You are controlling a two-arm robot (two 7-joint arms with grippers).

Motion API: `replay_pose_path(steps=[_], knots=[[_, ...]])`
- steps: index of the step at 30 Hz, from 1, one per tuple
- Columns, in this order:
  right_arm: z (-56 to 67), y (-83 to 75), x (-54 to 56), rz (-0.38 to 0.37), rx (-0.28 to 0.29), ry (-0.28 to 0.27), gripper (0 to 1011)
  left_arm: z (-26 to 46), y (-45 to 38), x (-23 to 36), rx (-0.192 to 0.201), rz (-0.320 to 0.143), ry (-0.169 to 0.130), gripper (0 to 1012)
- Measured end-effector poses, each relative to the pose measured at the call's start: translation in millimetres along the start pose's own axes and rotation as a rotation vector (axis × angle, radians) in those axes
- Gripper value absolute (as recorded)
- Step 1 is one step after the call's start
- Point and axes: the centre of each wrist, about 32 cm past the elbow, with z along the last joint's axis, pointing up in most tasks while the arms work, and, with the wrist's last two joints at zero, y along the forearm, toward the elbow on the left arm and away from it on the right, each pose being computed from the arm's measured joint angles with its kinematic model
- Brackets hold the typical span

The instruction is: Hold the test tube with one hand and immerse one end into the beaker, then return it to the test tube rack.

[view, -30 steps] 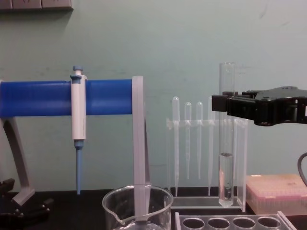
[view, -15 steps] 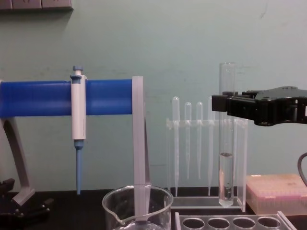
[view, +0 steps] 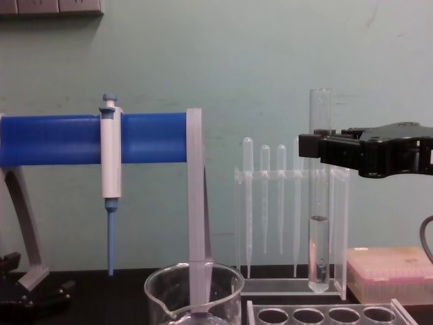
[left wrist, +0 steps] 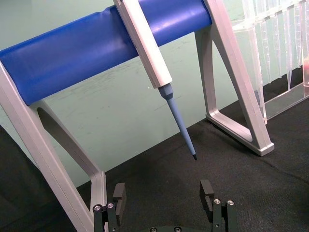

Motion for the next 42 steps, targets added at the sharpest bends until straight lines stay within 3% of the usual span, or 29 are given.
replay_pose_path(steps=[31, 42], knots=[[3.1, 1.2, -1.0, 0.006, 0.007, -0.010, 224, 0.0, 0.0, 0.0, 0.000, 0.000, 0.000, 1000], [17.1, 37.1, -6.9, 0.078, 0.078, -0.007, 224, 0.0, 0.0, 0.0, 0.000, 0.000, 0.000, 1000]])
